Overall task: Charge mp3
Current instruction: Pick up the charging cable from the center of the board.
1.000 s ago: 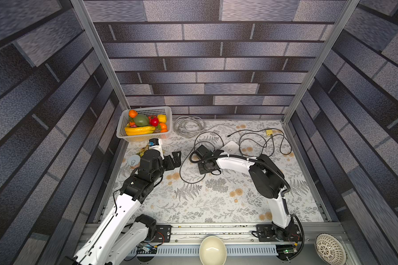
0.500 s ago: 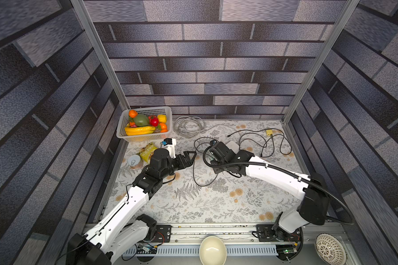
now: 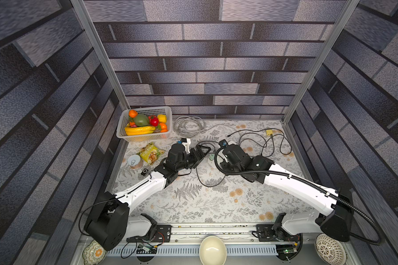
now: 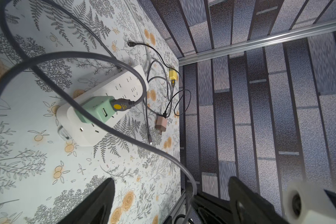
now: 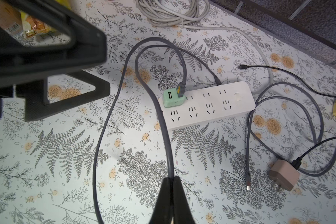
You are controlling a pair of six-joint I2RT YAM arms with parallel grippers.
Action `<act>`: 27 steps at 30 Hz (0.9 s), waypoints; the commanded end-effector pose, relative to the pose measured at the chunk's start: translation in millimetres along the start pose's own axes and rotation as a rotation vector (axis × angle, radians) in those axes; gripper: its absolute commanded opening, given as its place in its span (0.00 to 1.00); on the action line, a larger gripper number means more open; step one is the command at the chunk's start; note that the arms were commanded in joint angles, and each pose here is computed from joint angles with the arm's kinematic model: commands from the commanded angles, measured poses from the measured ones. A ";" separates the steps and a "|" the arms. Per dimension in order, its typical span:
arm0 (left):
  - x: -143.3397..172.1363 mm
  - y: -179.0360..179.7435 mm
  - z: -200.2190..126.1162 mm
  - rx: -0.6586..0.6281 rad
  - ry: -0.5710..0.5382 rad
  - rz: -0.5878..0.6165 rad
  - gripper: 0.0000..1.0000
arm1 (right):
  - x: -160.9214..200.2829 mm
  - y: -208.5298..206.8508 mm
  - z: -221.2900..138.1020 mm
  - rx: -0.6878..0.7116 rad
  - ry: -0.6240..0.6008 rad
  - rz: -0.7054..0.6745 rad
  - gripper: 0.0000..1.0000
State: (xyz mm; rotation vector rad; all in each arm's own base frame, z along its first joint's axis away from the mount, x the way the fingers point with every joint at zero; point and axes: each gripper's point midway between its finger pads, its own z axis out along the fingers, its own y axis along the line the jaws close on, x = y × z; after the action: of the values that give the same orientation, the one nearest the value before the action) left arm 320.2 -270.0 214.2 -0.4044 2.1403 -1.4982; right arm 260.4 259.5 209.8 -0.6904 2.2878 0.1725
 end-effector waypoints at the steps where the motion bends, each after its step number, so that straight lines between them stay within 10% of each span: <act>1: -10.5 -13.5 14.8 0.082 -0.010 -0.126 0.92 | -7.6 6.3 -10.4 -0.042 -0.060 -0.019 0.00; 19: -23.4 24.2 53.5 0.046 -0.040 -0.282 0.78 | 11.9 21.0 -39.4 -0.178 -0.117 -0.003 0.00; 27: -36.5 25.9 51.6 0.069 -0.093 -0.275 0.39 | 22.4 11.1 -65.0 -0.205 -0.170 0.053 0.00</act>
State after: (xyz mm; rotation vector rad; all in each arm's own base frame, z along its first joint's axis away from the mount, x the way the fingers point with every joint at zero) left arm 369.0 -288.3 156.4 -0.8055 2.1272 -1.6334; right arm 207.2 241.4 243.2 -0.7087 2.1374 0.4588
